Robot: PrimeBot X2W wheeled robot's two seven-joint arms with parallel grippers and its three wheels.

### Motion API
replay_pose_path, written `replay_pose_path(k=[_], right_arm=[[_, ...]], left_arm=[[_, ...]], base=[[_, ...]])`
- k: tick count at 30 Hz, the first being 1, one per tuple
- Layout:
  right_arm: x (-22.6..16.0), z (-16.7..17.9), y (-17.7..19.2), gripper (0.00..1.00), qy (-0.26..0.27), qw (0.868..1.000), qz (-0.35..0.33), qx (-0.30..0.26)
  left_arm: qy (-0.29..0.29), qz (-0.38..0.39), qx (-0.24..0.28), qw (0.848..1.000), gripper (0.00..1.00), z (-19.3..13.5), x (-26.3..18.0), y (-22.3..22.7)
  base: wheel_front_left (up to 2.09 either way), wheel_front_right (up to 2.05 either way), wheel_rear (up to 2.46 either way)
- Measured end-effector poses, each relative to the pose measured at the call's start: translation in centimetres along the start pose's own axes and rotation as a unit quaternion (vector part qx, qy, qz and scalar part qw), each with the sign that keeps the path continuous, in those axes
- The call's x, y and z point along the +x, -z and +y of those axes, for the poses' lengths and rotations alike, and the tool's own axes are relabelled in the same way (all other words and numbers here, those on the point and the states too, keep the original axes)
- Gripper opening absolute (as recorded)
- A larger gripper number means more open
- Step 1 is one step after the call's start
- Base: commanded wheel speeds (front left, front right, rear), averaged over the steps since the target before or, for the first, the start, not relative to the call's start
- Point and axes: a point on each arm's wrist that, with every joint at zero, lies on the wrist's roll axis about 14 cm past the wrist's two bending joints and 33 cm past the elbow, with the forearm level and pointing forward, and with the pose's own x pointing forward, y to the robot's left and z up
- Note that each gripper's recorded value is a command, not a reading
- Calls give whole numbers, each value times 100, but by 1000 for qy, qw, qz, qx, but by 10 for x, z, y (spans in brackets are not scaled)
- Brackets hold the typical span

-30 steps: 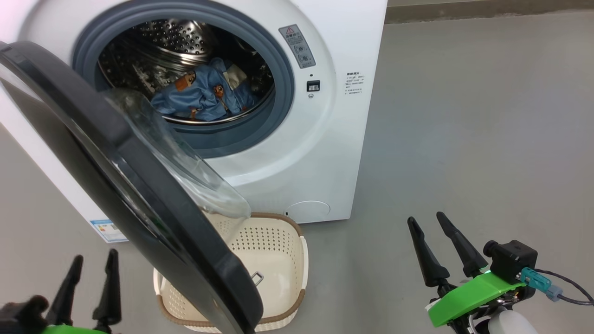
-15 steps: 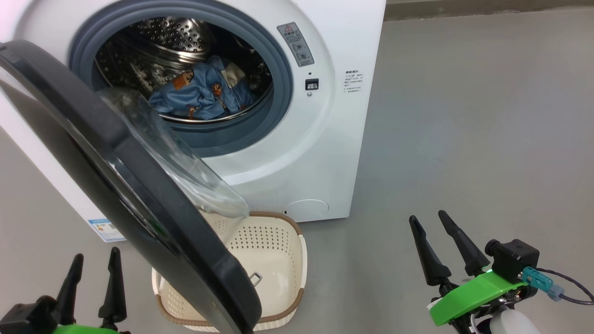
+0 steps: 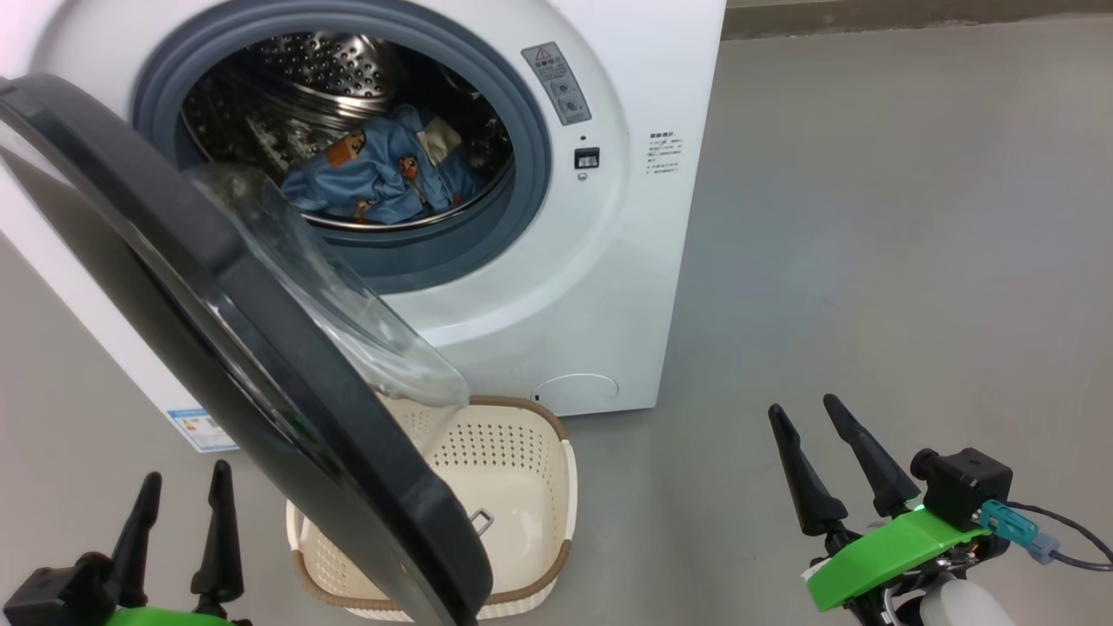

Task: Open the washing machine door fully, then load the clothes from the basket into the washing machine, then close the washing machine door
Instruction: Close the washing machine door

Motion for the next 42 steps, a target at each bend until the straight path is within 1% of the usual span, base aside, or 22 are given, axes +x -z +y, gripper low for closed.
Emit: replay_pose_path(k=[6, 7, 8, 9, 10, 11, 12, 16, 20, 23, 26, 27, 30, 35, 37, 40, 41, 42], right_arm=[[1, 0, 1, 100, -3, 1000, 2, -2], [1, 1, 0, 95, -3, 1000, 1, -3], [1, 1, 0, 73, -4, 1000, 1, -3], [1, 2, 0, 49, -5, 1000, 0, -3], [2, 3, -1, 42, -7, 1000, 0, -3], [2, 5, -2, 23, -10, 1000, -2, -3], [3, 7, -4, 1, -13, 1000, -6, -3], [9, 19, -15, 0, -32, 999, -23, -1], [20, 45, -41, 0, -70, 995, -67, 3], [29, 76, -65, 0, -114, 988, -104, 15], [33, 106, -81, 0, -159, 979, -128, 26], [34, 124, -93, 0, -187, 971, -145, 28], [31, 155, -112, 0, -233, 956, -173, 36], [18, 202, -138, 0, -306, 927, -211, 52], [11, 219, -141, 0, -333, 916, -215, 58], [-2, 244, -134, 0, -377, 902, -203, 65], [-2, 244, -134, 0, -377, 902, -203, 65], [-13, 262, -126, 0, -407, 891, -188, 68]], left_arm=[[-2, -1, 0, 1000, 100, 1, -1, -1], [-2, -2, 0, 1000, 100, 1, -1, -1], [-2, -2, 0, 1000, 100, 1, -1, -1], [-3, -3, 0, 1000, 100, 2, -2, -2], [-3, -3, 0, 1000, 100, 2, -2, -2], [-4, -4, 1, 1000, 100, 2, -3, -3], [-5, -4, 1, 1000, 100, 3, -3, -3], [-11, -7, 1, 1000, 100, 6, -7, -5], [-20, -7, 1, 1000, 100, 12, -13, -6], [-30, -7, -4, 1000, 100, 17, -19, -6], [-42, -9, -7, 999, 100, 23, -26, -7], [-49, -10, -7, 999, 100, 27, -31, -8], [-63, -12, -6, 998, 100, 35, -38, -10], [-84, -20, -4, 996, 100, 46, -51, -16], [-92, -22, -5, 996, 100, 49, -56, -17], [-104, -27, -8, 994, 100, 56, -63, -20], [-104, -27, -8, 994, 100, 56, -63, -20], [-111, -30, -7, 993, 100, 59, -68, -22]], base=[[0, 0, 0], [0, 0, 0], [0, 0, 0], [0, 0, 0], [0, 0, 0], [0, 0, 0], [0, 0, 0], [0, 0, 0], [0, 0, 0], [0, 0, 0], [0, 0, 0], [0, 0, 0], [0, 0, 0], [0, 0, 0], [0, 0, 0], [0, 0, 0], [0, 0, 0], [0, 0, 0]])
